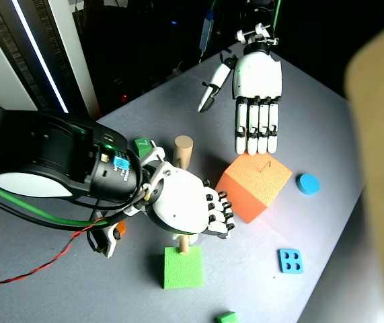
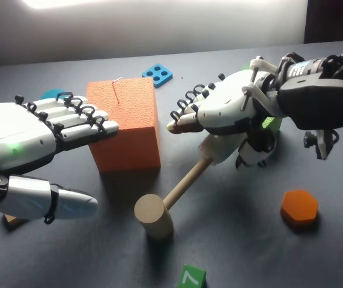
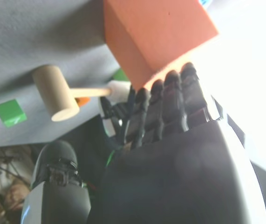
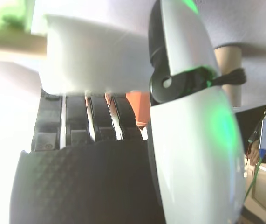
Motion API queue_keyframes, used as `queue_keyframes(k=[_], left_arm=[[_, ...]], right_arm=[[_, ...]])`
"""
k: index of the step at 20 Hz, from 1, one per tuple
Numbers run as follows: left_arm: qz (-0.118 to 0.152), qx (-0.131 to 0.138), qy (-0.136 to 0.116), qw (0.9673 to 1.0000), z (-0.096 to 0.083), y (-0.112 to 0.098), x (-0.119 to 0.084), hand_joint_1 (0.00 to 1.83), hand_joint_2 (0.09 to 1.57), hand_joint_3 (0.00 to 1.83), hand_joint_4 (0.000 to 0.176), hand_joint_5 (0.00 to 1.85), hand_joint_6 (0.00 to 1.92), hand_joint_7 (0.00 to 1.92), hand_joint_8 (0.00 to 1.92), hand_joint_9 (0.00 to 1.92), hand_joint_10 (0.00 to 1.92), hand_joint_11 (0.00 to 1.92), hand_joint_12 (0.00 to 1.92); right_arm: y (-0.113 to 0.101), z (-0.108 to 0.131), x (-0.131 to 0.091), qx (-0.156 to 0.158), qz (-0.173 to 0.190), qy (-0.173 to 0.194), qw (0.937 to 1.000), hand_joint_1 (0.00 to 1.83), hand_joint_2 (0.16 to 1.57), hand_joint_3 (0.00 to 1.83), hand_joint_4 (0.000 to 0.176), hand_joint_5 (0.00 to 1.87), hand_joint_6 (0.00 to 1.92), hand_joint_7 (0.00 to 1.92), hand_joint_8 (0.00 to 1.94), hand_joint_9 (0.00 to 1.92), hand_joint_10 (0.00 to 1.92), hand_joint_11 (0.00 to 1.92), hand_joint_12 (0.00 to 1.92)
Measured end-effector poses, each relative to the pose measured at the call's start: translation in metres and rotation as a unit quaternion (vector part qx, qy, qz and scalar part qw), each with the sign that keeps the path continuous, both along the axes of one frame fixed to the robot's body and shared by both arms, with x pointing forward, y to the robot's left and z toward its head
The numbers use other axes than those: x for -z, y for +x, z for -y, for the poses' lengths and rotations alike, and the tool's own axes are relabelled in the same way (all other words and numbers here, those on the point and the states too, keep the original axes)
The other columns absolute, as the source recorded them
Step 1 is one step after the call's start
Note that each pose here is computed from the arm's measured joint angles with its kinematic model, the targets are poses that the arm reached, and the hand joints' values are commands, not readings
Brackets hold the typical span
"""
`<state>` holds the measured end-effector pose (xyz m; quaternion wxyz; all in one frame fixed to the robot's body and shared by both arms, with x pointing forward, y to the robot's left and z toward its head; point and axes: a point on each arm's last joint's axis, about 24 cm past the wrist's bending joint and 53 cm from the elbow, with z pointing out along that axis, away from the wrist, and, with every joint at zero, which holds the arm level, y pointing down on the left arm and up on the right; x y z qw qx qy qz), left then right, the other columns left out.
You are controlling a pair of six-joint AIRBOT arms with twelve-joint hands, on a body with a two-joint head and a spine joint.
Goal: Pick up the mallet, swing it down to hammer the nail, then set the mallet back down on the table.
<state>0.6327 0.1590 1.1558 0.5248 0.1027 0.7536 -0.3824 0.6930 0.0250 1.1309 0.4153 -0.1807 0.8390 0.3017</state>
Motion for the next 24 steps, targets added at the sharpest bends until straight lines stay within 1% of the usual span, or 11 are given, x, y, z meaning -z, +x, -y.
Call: queue_keyframes(k=[1, 2, 5, 10, 11, 12, 14, 16, 17, 19, 24], left_arm=[[0.000, 0.000, 0.000, 1.0000, 0.000, 0.001, 0.001, 0.00, 1.15, 0.01, 0.000, 0.01, 0.00, 0.01, 0.00, 0.00, 0.00, 0.00, 0.00], [-0.001, -0.001, 0.000, 1.0000, 0.000, 0.002, 0.002, 0.00, 1.15, 0.00, 0.000, 0.01, 0.00, 0.01, 0.00, 0.00, 0.00, 0.00, 0.00], [0.001, -0.001, -0.001, 1.0000, 0.001, 0.004, 0.000, 0.00, 1.16, 0.01, 0.000, 0.02, 0.00, 0.02, 0.01, 0.00, 0.00, 0.00, 0.00], [-0.002, -0.001, -0.002, 1.0000, 0.003, 0.003, 0.002, 0.00, 1.15, 0.00, 0.000, 0.03, 0.01, 0.04, 0.01, 0.01, 0.00, 0.00, 0.00], [-0.003, -0.001, -0.001, 1.0000, 0.003, 0.004, 0.003, 0.00, 1.15, 0.00, 0.000, 0.03, 0.01, 0.04, 0.01, 0.01, 0.00, 0.00, 0.00], [-0.004, -0.001, -0.001, 1.0000, 0.003, 0.003, 0.003, 0.00, 1.16, 0.00, 0.000, 0.02, 0.00, 0.03, 0.00, 0.01, 0.00, 0.00, 0.00], [-0.006, -0.001, -0.002, 1.0000, 0.003, 0.003, 0.004, 0.00, 1.16, 0.00, 0.000, 0.01, 0.00, 0.02, 0.00, 0.00, 0.00, 0.00, 0.00], [-0.010, -0.001, -0.004, 0.9999, 0.003, 0.002, 0.006, 0.00, 1.16, 0.01, 0.000, 0.03, 0.01, 0.02, 0.01, 0.01, 0.00, 0.00, 0.00], [-0.011, -0.002, -0.005, 0.9999, 0.003, 0.002, 0.006, 0.00, 1.16, 0.01, 0.000, 0.02, 0.00, 0.02, 0.01, 0.01, 0.00, 0.00, 0.00], [-0.018, 0.001, -0.010, 0.9998, 0.005, -0.001, 0.007, 0.00, 1.16, 0.00, 0.000, 0.02, 0.00, 0.02, 0.00, 0.01, 0.00, 0.00, 0.00], [-0.025, 0.008, -0.010, 0.9996, 0.007, -0.003, 0.009, 0.00, 1.15, 0.00, 0.000, 0.02, 0.01, 0.02, 0.01, 0.01, 0.00, 0.00, 0.00]], right_arm=[[0.002, 0.000, 0.001, 0.001, 0.001, -0.001, 1.0000, 1.12, 1.03, 0.02, 0.000, 0.11, 0.02, 0.06, 0.01, 0.06, 0.02, 0.00, 0.45], [0.004, 0.000, 0.002, 0.002, 0.001, -0.003, 1.0000, 1.12, 1.06, 0.01, 0.000, 0.10, 0.00, 0.08, 0.00, 0.07, 0.01, 0.00, 0.29], [0.001, -0.003, 0.009, -0.001, -0.005, -0.006, 1.0000, 1.17, 0.97, 0.00, 0.000, 0.18, 0.01, 0.12, 0.00, 0.11, 0.01, 0.00, 0.48], [-0.003, -0.010, 0.016, -0.006, -0.010, -0.008, 0.9999, 1.14, 1.06, 0.01, 0.000, 0.14, 0.00, 0.09, 0.00, 0.09, 0.00, 0.00, 0.32], [-0.002, -0.010, 0.016, -0.006, -0.011, -0.008, 0.9999, 1.14, 1.06, 0.01, 0.000, 0.14, 0.00, 0.09, 0.00, 0.09, 0.00, 0.00, 0.32], [0.001, -0.010, 0.016, -0.003, -0.009, -0.008, 0.9999, 1.13, 1.02, 0.00, 0.000, 0.19, 0.00, 0.15, 0.00, 0.16, 0.00, 0.00, 0.50], [0.004, -0.008, 0.016, 0.000, -0.008, -0.009, 0.9999, 1.06, 1.05, 0.01, 0.000, 0.13, 0.00, 0.07, 0.00, 0.08, 0.00, 0.00, 0.40], [0.006, -0.005, 0.018, 0.003, -0.008, -0.011, 0.9999, 1.12, 1.04, 0.00, 0.000, 0.18, 0.01, 0.13, 0.01, 0.13, 0.01, 0.00, 0.45], [0.007, -0.003, 0.020, 0.004, -0.007, -0.013, 0.9999, 1.06, 1.04, 0.00, 0.000, 0.22, 0.02, 0.14, 0.01, 0.13, 0.00, 0.00, 0.47], [0.007, -0.002, 0.022, 0.005, -0.008, -0.015, 0.9998, 1.11, 1.05, 0.00, 0.000, 0.16, 0.00, 0.11, 0.00, 0.09, 0.00, 0.00, 0.27], [0.008, -0.001, 0.025, 0.006, -0.008, -0.017, 0.9998, 1.13, 1.02, 0.00, 0.000, 0.18, 0.01, 0.13, 0.01, 0.12, 0.01, 0.00, 0.43]])
